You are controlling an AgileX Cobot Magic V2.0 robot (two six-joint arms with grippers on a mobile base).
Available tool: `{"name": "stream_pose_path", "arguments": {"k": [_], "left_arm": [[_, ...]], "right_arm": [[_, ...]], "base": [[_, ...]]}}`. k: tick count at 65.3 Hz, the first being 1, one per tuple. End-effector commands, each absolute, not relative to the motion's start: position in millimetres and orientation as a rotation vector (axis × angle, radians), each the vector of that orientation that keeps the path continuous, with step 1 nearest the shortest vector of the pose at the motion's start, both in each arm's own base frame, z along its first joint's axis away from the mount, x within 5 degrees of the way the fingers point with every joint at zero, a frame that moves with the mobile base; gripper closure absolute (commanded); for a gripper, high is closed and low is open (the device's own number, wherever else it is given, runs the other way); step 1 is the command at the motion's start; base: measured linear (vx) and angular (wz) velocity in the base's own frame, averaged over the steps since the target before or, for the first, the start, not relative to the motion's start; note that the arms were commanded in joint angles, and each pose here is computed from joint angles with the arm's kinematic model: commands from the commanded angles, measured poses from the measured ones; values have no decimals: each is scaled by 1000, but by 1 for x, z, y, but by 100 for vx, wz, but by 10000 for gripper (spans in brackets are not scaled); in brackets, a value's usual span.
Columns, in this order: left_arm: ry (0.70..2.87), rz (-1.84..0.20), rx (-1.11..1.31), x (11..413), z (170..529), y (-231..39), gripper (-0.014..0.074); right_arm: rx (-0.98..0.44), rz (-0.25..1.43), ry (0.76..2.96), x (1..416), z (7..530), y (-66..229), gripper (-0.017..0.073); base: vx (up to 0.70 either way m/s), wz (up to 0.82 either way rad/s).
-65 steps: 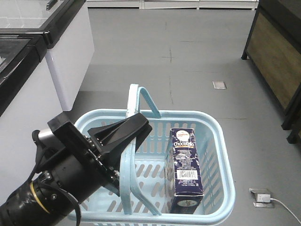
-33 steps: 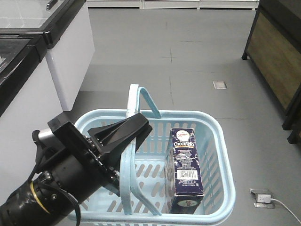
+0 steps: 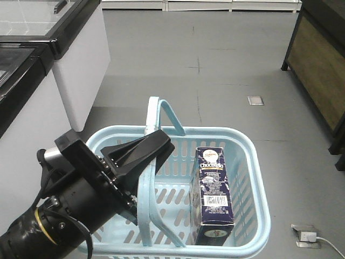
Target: Left arm holds basket, right arm returns cookies
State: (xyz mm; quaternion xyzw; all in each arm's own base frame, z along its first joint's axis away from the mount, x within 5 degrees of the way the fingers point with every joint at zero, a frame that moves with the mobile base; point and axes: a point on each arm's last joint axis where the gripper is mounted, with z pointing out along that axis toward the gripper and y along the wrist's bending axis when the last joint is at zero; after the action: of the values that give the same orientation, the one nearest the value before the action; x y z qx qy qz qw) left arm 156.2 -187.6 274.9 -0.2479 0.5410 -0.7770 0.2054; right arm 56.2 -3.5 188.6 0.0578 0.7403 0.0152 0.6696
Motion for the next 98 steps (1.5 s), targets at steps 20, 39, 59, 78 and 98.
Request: {"name": "stream_pose_path", "arguments": {"k": [20, 39, 59, 78, 98], "left_arm": [[1299, -2291, -602, 153, 302, -184, 594], [1299, -2291, -602, 153, 302, -184, 594], [1299, -2291, -602, 153, 302, -184, 594], [1299, -2291, -602, 153, 302, -184, 594], [1299, -2291, -602, 153, 302, -184, 594]], "right_arm": [[115, 20, 1605, 56, 190, -4, 562], [115, 20, 1605, 56, 190, -4, 562], [115, 20, 1605, 56, 190, -4, 562], [115, 20, 1605, 56, 190, -4, 562], [115, 20, 1605, 56, 190, -4, 562]], "base": [[16, 7], [18, -10], [24, -12], [31, -2], [38, -2]]}}
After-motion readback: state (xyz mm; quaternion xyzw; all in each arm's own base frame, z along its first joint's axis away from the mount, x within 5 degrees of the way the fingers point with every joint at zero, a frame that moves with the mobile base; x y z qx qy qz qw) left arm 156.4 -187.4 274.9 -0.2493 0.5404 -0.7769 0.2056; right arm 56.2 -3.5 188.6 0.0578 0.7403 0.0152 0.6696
